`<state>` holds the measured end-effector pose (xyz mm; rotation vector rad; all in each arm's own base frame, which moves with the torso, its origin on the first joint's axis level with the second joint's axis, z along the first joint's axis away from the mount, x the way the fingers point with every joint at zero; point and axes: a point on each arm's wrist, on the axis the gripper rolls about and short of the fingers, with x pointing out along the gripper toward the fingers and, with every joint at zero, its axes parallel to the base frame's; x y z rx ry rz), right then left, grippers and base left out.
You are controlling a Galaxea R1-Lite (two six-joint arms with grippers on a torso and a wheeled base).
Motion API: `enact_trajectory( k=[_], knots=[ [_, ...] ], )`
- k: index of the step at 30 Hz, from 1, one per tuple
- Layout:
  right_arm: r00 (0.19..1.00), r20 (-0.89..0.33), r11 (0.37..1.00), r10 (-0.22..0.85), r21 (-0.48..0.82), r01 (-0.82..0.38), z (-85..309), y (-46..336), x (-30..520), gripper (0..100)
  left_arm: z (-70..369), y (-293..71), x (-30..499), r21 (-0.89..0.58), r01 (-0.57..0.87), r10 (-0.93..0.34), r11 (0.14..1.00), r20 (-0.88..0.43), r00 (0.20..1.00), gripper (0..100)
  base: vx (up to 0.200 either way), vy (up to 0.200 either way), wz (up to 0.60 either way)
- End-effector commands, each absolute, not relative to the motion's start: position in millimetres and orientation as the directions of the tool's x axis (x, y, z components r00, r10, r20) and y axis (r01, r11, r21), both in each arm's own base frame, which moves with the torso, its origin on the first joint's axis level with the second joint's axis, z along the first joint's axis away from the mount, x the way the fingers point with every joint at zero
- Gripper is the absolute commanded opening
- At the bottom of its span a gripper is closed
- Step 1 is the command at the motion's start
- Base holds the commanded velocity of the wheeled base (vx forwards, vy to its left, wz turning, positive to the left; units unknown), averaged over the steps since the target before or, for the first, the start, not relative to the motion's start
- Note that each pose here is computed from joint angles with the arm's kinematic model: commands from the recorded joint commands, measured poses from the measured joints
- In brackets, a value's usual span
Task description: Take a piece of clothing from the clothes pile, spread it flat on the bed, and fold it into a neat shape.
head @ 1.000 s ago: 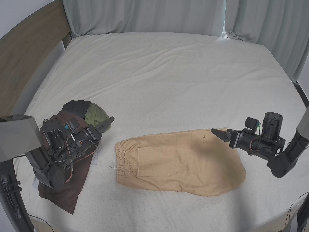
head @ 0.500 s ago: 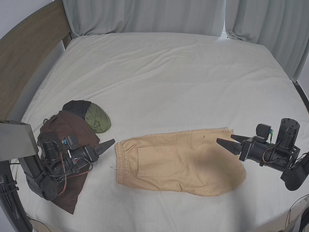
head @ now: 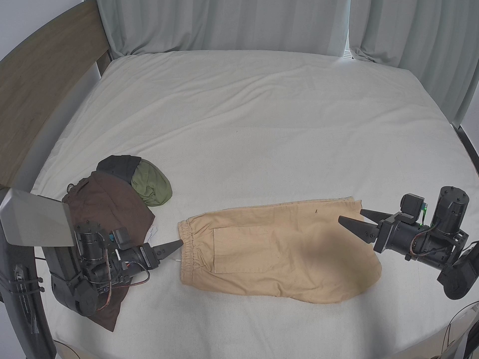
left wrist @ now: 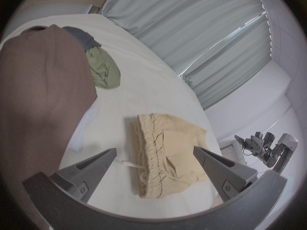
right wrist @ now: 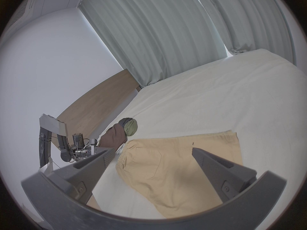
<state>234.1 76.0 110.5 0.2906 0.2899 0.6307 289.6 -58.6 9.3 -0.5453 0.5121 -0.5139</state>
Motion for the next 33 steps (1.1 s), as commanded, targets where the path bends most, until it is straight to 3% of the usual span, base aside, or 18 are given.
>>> enact_trajectory(
  k=[1,19,33],
  knots=[
    [0.771,-0.179,0.772,0.610,0.352,-0.529,109.1,75.0,233.6,100,-13.3,-60.7,291.1,-0.605,0.282,-0.577,0.745,-0.372,0.727,100,0.000,0.000,0.00],
    [0.772,-0.181,0.773,0.609,0.352,-0.527,108.7,74.7,233.9,100,-62.5,-86.3,302.1,-0.584,0.244,-0.562,0.774,-0.457,0.689,100,0.000,0.000,0.00],
    [0.767,-0.186,0.770,0.614,0.354,-0.530,107.5,75.9,232.7,100,-66.0,-110.4,307.4,-0.582,0.292,-0.594,0.759,-0.434,0.678,100,0.000,0.000,0.00]
  ],
)
